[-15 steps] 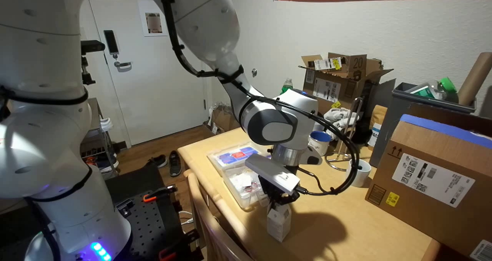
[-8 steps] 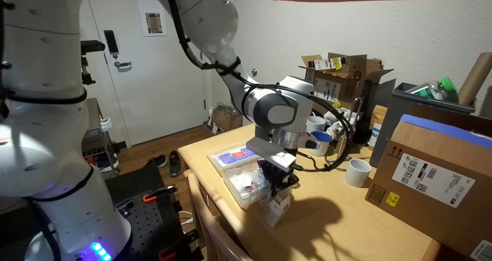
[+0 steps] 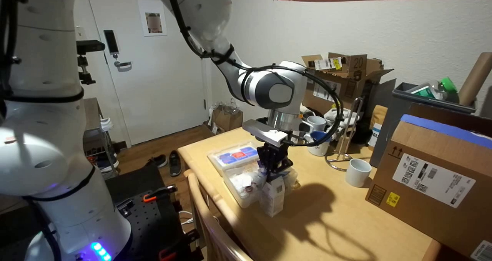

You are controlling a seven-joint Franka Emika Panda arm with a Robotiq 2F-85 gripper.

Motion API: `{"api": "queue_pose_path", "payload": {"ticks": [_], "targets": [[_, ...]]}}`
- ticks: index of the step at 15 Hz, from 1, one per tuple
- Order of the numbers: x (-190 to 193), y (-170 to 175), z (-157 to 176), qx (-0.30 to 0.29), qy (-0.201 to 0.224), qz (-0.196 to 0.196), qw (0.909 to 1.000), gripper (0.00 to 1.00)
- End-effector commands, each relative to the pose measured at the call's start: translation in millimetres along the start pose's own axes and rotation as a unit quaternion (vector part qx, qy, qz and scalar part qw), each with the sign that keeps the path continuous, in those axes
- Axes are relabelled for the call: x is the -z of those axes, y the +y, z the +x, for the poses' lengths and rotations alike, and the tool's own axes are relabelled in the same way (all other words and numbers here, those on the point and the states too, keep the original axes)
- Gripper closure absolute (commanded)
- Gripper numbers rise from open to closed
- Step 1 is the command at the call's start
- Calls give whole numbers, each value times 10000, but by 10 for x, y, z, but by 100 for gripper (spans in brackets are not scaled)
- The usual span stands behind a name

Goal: Put the boxes inside the case

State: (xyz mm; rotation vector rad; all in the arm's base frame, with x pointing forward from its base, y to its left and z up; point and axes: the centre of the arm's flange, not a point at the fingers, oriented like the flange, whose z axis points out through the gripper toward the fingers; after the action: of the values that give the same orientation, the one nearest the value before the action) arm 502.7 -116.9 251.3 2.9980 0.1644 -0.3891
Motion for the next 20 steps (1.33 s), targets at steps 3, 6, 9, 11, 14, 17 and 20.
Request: {"api": "queue_pose_path", "payload": {"ticks": [3, 6, 9, 11, 14, 17, 20], "targets": [[259, -6, -128, -392, -113, -101, 9991, 98], [425, -33, -149, -541, -141, -224, 9982, 97], [600, -88, -135, -606, -168, -378, 9973, 97], [718, -173, -88, -562, -164, -480, 9971, 97], [865, -349, 27, -368, -62, -431, 9984, 97], [865, -560, 86, -193, 80, -163, 9996, 98], [846, -740, 58, -172, 281, 400, 9987, 98]]}}
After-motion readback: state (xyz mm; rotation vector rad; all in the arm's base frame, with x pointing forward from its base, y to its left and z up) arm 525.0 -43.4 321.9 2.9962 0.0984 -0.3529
